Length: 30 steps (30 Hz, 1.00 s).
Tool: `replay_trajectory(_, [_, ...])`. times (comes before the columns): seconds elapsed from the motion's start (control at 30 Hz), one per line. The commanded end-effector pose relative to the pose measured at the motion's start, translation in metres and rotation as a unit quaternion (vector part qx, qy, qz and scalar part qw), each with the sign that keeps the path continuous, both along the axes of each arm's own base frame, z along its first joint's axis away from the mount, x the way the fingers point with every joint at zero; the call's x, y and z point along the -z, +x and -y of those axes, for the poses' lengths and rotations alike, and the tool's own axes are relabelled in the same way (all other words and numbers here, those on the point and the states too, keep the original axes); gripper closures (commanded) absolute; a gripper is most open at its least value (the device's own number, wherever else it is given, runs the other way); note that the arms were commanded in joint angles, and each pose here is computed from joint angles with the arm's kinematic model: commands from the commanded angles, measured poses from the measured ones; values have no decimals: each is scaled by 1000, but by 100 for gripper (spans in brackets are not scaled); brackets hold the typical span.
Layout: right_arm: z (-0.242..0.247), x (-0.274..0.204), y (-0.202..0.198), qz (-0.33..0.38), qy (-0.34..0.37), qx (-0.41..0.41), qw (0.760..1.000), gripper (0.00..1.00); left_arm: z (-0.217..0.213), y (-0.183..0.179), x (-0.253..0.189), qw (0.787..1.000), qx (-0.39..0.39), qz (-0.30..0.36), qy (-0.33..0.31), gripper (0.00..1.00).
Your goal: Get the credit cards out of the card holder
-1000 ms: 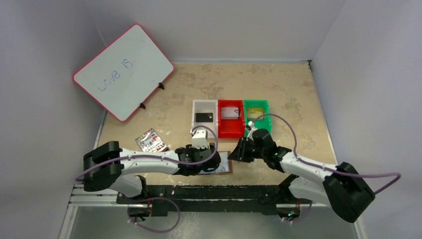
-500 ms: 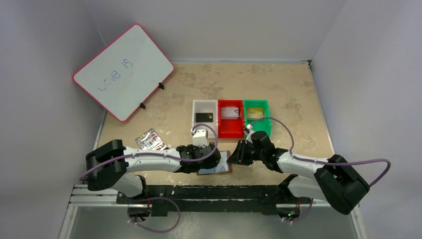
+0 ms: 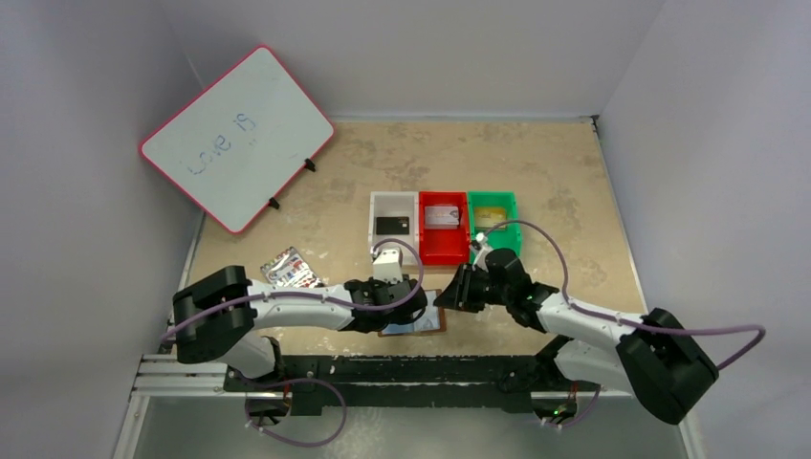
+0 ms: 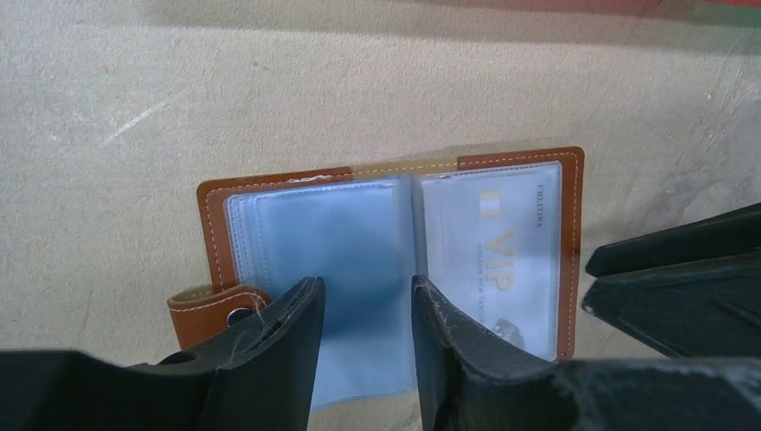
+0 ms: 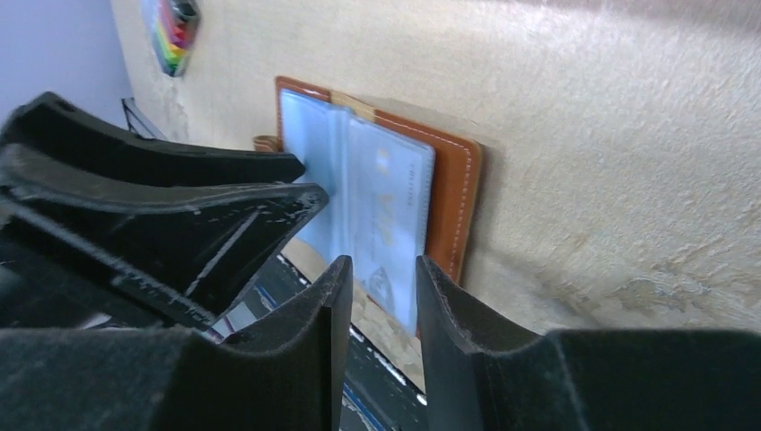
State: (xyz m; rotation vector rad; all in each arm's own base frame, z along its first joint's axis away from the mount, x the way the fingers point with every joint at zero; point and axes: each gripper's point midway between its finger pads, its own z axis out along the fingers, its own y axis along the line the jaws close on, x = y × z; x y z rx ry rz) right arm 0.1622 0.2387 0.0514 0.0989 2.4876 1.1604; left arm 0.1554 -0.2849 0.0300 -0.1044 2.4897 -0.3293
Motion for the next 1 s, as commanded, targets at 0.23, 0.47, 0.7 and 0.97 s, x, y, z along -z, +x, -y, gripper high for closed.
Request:
replay_trajectory(0.23, [-9, 23, 0, -27, -6, -22, 999, 72, -1, -3, 12, 1000, 7, -14, 19, 63])
replay_trajectory(0.47, [-13, 10, 2, -14, 12, -22, 1000, 89, 0, -4, 15, 1000, 11, -16, 20, 66])
replay_trajectory(0.7, [-7, -4, 9, 0, -12, -11, 1000, 100, 1, -2, 10, 1000, 10, -9, 15, 67])
replay_trajectory(0.97, [-11, -4, 6, -2, -1, -21, 1000, 100, 4, 0, 7, 1000, 6, -5, 6, 68])
